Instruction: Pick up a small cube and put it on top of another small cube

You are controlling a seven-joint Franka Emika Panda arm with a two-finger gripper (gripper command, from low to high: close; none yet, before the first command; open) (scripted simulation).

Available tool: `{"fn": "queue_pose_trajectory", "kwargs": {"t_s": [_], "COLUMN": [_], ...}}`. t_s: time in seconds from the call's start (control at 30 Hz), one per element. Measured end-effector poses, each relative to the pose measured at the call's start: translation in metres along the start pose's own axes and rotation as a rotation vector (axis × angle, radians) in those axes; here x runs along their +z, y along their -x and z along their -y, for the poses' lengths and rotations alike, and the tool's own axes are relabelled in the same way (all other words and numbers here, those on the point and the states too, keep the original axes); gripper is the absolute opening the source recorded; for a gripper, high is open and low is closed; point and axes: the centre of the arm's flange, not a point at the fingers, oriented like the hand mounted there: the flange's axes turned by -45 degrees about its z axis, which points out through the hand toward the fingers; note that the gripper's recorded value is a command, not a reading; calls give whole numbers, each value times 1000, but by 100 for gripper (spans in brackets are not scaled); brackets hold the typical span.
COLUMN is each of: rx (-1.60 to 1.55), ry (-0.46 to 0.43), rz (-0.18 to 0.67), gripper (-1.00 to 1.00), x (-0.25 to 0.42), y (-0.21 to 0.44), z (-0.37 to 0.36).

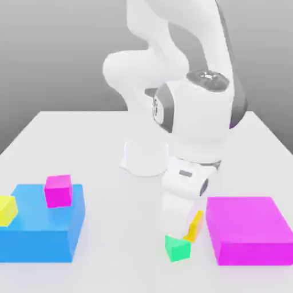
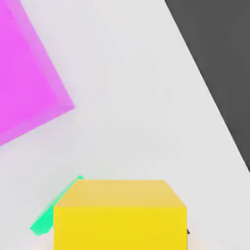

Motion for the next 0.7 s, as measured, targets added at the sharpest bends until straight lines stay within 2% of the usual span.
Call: {"fn": "queue_pose_trajectory", "kwargs": {"t_s": [0.23,0.27,0.5,0.7], "rx": [-46,-45,-46,-47], "ry": [-12,-12,-11,-10], "rz": [-14,-12,-13,-14], "gripper": [-100,100,100,100], "x": [52,61,63,13], "y": [5,6,6,6], "z": [13,13,13,12]}}
